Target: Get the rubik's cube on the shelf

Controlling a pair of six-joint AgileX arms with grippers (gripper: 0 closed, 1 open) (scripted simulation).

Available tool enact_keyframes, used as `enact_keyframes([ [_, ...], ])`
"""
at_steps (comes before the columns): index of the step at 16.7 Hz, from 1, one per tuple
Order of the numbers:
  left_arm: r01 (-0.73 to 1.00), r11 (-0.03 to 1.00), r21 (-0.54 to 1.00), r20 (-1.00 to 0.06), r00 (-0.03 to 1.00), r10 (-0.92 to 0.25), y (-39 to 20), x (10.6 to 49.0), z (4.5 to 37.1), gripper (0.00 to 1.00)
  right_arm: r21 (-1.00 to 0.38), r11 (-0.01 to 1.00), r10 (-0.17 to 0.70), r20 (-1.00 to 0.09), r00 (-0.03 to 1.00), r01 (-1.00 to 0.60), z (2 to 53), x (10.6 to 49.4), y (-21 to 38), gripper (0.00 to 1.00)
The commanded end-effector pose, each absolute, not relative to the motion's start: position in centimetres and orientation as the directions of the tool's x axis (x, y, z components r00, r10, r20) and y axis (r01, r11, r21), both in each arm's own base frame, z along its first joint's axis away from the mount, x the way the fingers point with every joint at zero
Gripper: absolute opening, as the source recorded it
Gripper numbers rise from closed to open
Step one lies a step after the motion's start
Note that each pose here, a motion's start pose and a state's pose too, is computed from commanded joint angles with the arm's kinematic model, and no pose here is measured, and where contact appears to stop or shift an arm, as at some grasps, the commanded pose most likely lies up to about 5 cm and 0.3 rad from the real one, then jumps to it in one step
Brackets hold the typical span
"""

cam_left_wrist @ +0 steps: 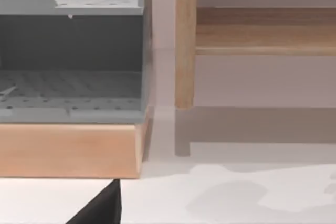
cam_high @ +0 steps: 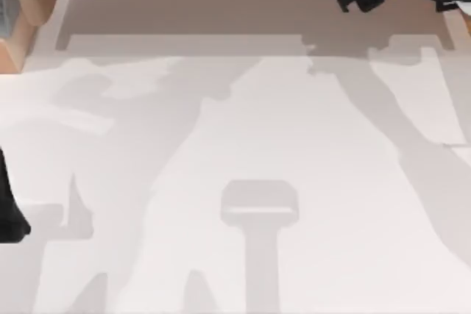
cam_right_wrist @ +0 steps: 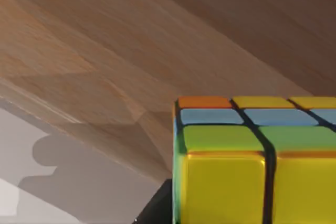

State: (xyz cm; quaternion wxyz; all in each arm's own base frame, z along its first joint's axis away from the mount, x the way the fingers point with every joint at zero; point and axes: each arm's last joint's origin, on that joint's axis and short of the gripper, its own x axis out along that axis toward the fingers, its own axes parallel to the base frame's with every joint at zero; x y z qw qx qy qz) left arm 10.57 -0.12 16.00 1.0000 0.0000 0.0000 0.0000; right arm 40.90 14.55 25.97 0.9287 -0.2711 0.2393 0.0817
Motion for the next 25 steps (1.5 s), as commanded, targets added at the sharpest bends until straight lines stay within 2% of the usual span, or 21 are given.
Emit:
enact_keyframes([
  [3,0.000,1.000,0.000,0.000,1.000,0.000,-0.1,10.6,16.0,1.00,-0.444,0.876,0.058,-0.289,0.956,-0.187,24.1,40.5,18.6,0.00],
  [6,0.000,1.000,0.000,0.000,1.000,0.000,-0.1,10.6,16.0,1.00,-0.360,0.927,0.069,-0.102,0.992,-0.101,22.1,39.7,21.7,0.00],
  [11,0.000,1.000,0.000,0.000,1.000,0.000,-0.1,10.6,16.0,1.00,-0.162,0.987,0.038,0.108,0.993,-0.020,18.0,37.9,24.6,0.00],
  [17,0.000,1.000,0.000,0.000,1.000,0.000,-0.1,10.6,16.0,1.00,-0.011,1.000,-0.006,0.196,0.981,0.008,14.6,36.4,25.3,0.00],
  [25,0.000,1.000,0.000,0.000,1.000,0.000,-0.1,10.6,16.0,1.00,0.000,1.000,-0.011,0.203,0.979,0.011,14.7,36.8,25.2,0.00],
])
